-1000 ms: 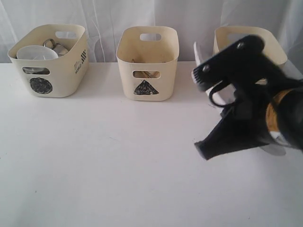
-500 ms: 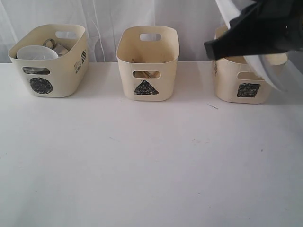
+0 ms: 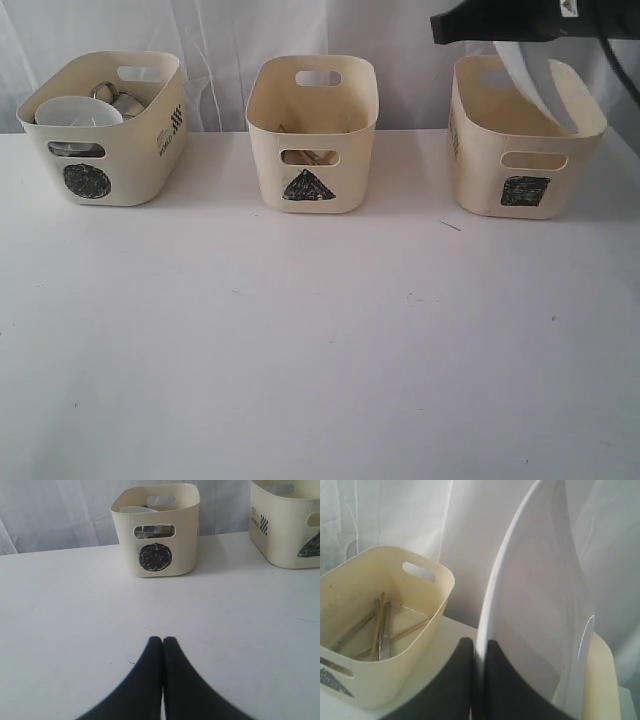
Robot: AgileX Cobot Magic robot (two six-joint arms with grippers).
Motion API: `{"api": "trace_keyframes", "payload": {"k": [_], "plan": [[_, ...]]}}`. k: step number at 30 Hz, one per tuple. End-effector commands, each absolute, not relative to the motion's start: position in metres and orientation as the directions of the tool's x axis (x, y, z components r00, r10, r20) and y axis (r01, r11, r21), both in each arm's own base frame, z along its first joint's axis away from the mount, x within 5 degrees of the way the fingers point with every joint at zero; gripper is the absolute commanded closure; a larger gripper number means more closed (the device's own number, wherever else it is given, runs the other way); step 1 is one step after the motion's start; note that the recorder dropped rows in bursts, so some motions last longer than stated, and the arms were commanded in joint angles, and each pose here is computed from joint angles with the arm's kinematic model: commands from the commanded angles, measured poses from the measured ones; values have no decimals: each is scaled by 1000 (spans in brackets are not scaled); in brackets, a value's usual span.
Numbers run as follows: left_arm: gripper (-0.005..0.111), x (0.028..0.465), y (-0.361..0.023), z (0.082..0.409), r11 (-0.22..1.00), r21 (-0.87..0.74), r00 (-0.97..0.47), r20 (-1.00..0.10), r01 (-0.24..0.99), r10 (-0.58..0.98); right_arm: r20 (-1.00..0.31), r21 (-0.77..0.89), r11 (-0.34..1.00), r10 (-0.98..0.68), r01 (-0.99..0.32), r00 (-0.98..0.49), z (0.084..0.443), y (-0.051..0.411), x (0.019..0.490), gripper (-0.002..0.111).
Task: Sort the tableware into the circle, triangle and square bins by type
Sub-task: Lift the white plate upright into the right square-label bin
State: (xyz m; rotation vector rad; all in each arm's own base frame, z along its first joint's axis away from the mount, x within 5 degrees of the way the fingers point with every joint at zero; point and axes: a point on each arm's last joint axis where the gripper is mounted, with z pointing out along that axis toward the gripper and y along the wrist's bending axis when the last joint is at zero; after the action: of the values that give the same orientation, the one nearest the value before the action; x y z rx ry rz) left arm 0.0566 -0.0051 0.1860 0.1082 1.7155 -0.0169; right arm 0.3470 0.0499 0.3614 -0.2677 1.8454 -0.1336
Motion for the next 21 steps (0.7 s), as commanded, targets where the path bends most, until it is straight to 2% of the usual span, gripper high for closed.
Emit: {"api": "trace_keyframes", "payload": {"k": [1,9,21], "plan": [[107,56,-6,185,995,37,-140,-989,88,50,-935,-261,957,-284,-128,-213,358,44,384,108],[107,56,-6,185,995,37,-140,-989,88,50,-919,-303,947,-319,-103,-230,343,31,427,108],[107,56,-6,185,995,37,-140,-989,88,50,-909,-287,952,-305,-105,-286,315,29,451,108]]}}
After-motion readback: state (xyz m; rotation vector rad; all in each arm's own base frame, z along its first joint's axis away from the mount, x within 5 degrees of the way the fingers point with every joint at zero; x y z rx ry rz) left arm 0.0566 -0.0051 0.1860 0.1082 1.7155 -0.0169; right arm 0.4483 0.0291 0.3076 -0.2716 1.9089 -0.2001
